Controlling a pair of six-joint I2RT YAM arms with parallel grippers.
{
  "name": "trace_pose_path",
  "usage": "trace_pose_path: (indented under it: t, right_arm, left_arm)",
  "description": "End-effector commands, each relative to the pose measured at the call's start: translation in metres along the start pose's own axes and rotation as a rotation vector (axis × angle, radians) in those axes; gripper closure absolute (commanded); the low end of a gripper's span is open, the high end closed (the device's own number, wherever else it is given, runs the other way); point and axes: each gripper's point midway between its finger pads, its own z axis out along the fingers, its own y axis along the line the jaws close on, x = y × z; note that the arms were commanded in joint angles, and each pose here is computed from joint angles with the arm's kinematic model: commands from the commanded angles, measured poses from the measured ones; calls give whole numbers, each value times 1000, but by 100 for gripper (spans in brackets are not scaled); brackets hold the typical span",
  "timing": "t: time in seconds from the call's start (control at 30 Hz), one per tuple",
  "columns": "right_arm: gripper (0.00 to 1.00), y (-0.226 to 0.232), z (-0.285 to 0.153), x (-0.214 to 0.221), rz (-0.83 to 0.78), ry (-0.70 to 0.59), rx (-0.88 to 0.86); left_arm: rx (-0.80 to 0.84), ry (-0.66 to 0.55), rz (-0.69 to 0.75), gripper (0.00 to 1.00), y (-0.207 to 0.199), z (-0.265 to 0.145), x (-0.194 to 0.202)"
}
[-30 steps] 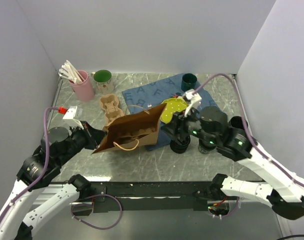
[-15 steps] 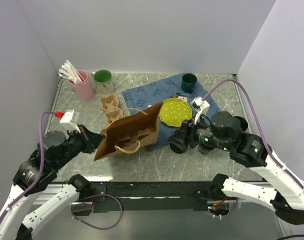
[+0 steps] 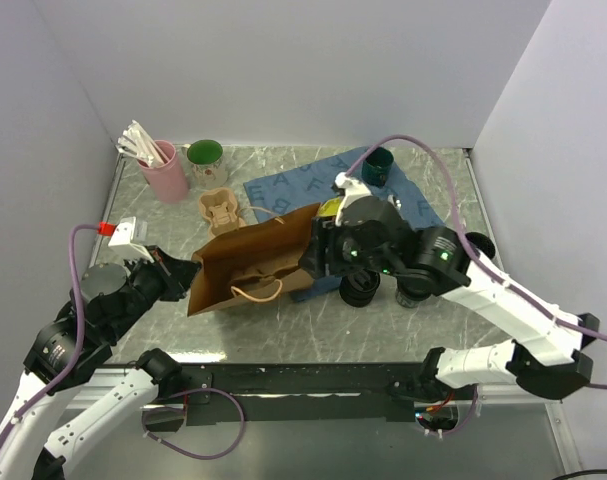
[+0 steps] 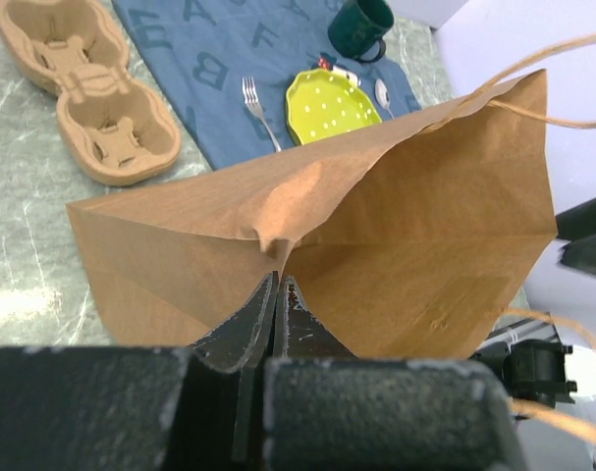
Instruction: Pack the takeout coffee
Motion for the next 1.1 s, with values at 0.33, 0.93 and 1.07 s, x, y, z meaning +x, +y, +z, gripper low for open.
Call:
trace_pose_path:
  t: [0.33,0.93,1.07]
  right_arm:
    - [67,-29,7,-30,-48,-87,331]
    - [34,-30,35,-81,-155,-137,344]
    - [38,-32,53,-91,-176,-113,343]
  left_arm:
    - [36,-68,52,99,-6,0,-15]
    - [76,-51,69,99,-10,-1,-8]
    - [78,-51,60,99,-10,-3,-8]
